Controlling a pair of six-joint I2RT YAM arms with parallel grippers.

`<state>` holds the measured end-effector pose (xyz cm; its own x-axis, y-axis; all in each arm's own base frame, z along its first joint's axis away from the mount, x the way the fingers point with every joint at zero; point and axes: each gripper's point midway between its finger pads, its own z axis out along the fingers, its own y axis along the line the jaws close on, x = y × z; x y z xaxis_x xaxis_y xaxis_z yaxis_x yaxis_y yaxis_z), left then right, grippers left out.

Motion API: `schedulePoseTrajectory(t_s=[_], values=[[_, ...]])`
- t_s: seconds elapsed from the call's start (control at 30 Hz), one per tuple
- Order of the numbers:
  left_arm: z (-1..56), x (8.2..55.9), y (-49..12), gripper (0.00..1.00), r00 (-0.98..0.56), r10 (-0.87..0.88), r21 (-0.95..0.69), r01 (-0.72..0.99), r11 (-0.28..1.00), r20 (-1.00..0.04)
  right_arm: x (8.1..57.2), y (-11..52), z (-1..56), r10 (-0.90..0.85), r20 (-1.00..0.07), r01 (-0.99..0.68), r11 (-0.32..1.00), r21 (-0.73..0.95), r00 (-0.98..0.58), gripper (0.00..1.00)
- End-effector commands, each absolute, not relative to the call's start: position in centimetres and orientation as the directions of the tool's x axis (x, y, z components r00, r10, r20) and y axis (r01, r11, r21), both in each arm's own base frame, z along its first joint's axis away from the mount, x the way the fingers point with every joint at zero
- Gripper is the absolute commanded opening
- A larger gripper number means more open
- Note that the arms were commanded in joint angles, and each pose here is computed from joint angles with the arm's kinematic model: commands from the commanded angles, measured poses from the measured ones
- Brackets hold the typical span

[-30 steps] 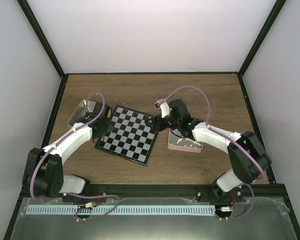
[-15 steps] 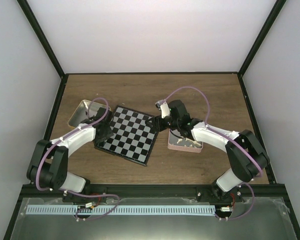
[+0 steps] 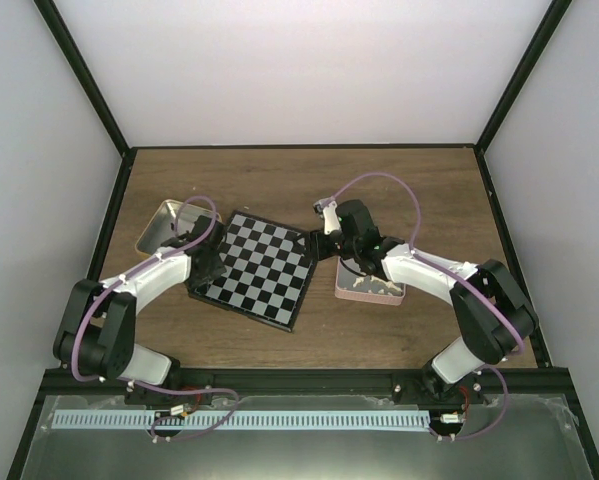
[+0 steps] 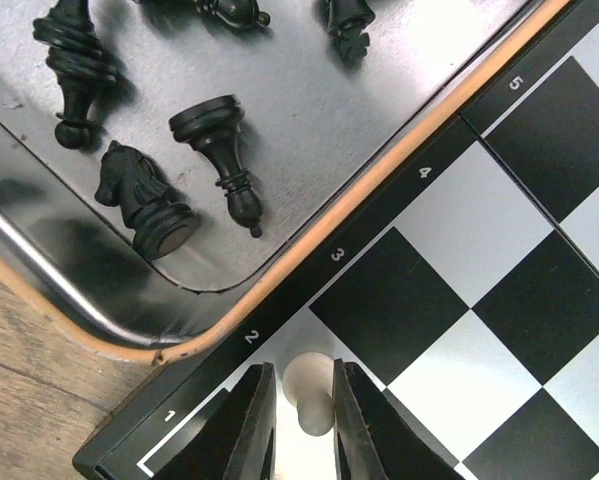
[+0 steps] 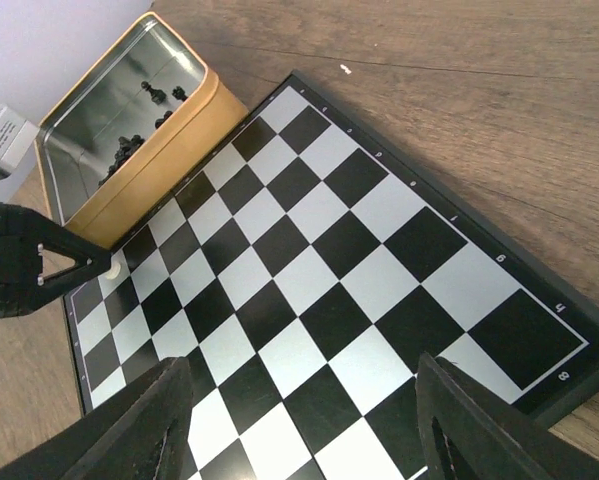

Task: Set up the chess pieces on the board
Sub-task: Place the chess piece on the chessboard, then pick up the chess piece from the storage box.

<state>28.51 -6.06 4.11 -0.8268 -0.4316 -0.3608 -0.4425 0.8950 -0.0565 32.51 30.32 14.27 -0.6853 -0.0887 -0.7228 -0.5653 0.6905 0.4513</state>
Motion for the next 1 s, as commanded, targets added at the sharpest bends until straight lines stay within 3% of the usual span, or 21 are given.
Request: schedulePoseTrajectory(t_s=[0.0, 0.17, 0.3, 0.5, 0.73, 0.87, 0.97], values=[[4.7, 28.4, -5.9, 0.18, -0.829, -0.421, -0.050, -0.434, 0.899, -0.369, 33.0, 30.0, 15.3, -0.048, -0.743, -0.546, 0.710, 0.445, -0.668, 0.63], [4.9, 28.3, -5.8, 0.18, -0.830, -0.415, -0.044, -0.431, 0.901, -0.372, 33.1, 29.8, 15.1, -0.042, -0.737, -0.534, 0.718, 0.447, -0.675, 0.63], [5.5, 28.6, -5.9, 0.28, -0.829, -0.407, -0.051, -0.422, 0.905, -0.384, 33.7, 29.1, 15.2, -0.018, -0.739, -0.492, 0.756, 0.431, -0.673, 0.63], [9.3, 30.1, -7.0, 0.33, -0.795, -0.411, -0.150, -0.386, 0.910, -0.446, 36.1, 23.0, 15.4, 0.126, -0.749, -0.191, 0.927, 0.322, -0.650, 0.60], [18.0, 33.1, -10.0, 0.49, -0.649, -0.387, -0.394, -0.144, 0.908, -0.655, 35.3, 15.0, 12.1, 0.188, -0.679, 0.085, 0.980, 0.182, -0.710, 0.50], [21.3, 34.2, -12.0, 0.54, -0.584, -0.373, -0.464, 0.008, 0.886, -0.721, 34.7, 13.6, 10.1, 0.145, -0.635, 0.048, 0.985, 0.167, -0.759, 0.49], [21.8, 34.8, -13.1, 0.54, -0.584, -0.375, -0.495, 0.054, 0.867, -0.720, 34.6, 13.6, 8.3, 0.089, -0.564, -0.029, 0.980, 0.197, -0.821, 0.42]])
